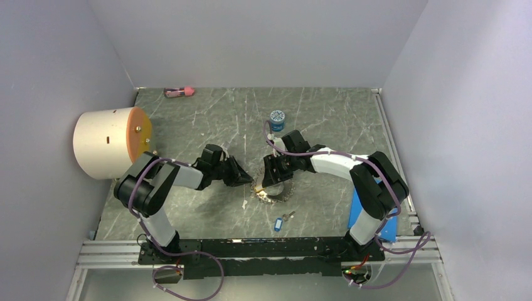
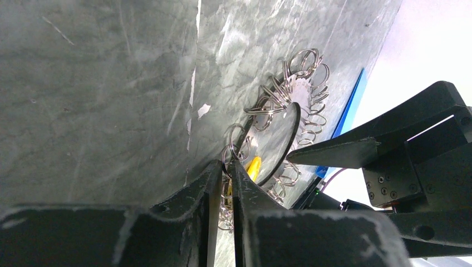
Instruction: Put the keys on the keyring
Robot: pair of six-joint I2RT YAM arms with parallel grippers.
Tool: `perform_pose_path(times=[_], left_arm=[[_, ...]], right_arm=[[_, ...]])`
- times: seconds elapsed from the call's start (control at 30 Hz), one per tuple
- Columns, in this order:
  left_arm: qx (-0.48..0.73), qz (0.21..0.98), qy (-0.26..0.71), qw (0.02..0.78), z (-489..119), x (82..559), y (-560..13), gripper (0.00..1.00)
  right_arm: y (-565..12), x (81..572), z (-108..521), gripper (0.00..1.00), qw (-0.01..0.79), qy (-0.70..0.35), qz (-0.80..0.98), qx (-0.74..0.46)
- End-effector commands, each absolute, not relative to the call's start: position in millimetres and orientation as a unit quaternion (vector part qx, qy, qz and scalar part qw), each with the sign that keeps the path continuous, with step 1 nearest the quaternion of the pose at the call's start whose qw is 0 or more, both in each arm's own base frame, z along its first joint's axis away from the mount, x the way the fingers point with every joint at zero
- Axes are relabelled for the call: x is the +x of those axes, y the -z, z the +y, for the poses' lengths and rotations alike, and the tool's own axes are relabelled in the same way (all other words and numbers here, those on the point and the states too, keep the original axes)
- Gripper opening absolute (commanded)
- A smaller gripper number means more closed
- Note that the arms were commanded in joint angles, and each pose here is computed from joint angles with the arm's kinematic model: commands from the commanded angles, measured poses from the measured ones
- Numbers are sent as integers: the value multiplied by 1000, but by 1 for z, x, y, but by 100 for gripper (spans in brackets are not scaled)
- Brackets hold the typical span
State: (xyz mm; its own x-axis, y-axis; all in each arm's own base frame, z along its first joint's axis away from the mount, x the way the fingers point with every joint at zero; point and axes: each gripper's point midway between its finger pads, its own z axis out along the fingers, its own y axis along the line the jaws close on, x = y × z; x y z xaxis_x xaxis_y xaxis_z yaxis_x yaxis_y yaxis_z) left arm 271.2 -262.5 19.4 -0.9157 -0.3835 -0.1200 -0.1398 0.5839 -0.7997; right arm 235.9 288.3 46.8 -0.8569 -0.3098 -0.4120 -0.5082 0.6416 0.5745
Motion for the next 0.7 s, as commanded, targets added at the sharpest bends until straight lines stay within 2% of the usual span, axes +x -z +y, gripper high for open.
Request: perform_pose_path(times=[0.0,0.13,0.33,0.67], left_arm=[[-154,882,422,144,-260,272,-12,18],[-147,881,423,150,-261,277,-15,3],[-103,886,410,192,-259,288,-39,3],[44,884,339,318,-237,306,-113,3]], right_arm=[[-59,246,296,57,162,-362,886,-240],[-60,247,296,57,163,-361,886,-241],[-69,250,297,58,176,-366,882,-239],[-115,264,300,63,242,-398,855,-227]])
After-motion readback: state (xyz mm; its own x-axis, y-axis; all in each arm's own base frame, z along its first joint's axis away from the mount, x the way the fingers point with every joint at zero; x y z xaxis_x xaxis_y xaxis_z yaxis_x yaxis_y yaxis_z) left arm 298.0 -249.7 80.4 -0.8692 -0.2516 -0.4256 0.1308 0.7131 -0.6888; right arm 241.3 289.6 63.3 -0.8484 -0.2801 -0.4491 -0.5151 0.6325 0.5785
